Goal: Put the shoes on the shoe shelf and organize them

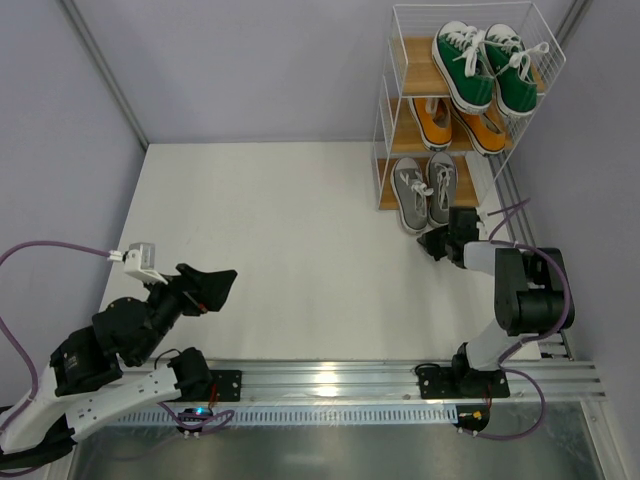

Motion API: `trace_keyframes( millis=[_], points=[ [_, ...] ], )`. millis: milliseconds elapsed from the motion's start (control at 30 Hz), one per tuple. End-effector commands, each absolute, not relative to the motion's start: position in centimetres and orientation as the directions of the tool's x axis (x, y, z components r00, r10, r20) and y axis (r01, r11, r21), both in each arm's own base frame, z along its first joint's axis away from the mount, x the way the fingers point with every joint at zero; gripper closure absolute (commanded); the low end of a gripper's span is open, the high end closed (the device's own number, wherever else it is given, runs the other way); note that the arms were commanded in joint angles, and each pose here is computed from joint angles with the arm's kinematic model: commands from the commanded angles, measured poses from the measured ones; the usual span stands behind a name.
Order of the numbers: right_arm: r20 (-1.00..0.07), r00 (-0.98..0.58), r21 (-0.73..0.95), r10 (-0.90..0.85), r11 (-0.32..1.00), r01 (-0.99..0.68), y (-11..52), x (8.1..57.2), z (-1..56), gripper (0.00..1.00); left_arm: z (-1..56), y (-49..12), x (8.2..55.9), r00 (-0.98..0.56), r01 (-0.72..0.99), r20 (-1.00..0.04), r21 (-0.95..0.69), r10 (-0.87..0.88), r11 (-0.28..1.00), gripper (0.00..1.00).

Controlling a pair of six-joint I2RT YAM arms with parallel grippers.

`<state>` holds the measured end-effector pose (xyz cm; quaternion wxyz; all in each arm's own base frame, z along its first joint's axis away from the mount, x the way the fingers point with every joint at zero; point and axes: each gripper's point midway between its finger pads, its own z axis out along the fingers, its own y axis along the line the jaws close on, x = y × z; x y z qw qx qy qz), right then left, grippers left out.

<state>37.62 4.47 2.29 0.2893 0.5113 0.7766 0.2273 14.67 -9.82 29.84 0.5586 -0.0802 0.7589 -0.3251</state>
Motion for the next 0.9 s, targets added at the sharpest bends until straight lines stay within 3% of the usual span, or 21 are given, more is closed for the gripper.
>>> trace_keyframes(
  millis=[0,400,667,867],
  points=[
    [-0.193,-0.255,0.715,0.948,0.314,0.624,5.0,41.5,4.7,0.96,30.6,-9.7,14.8,-0.344,0.246,-0.799,-0.584,-0.494,0.773,0.00],
    [-0.242,-0.160,0.728,0.957,0.288,0.622,3.4,45.5,6.6,0.96,30.9,-8.8,14.6,-0.338,0.232,-0.797,-0.586,-0.500,0.776,0.00],
    [-0.246,-0.261,0.691,0.934,0.357,0.628,4.3,40.8,5.8,0.96,30.6,-9.6,14.7,-0.351,0.240,-0.790,-0.595,-0.503,0.767,0.00],
    [-0.292,-0.365,0.636,0.884,0.464,0.617,4.6,35.2,5.9,0.96,29.6,-14.4,14.7,-0.456,0.307,-0.781,-0.589,-0.428,0.748,0.00]
  ],
)
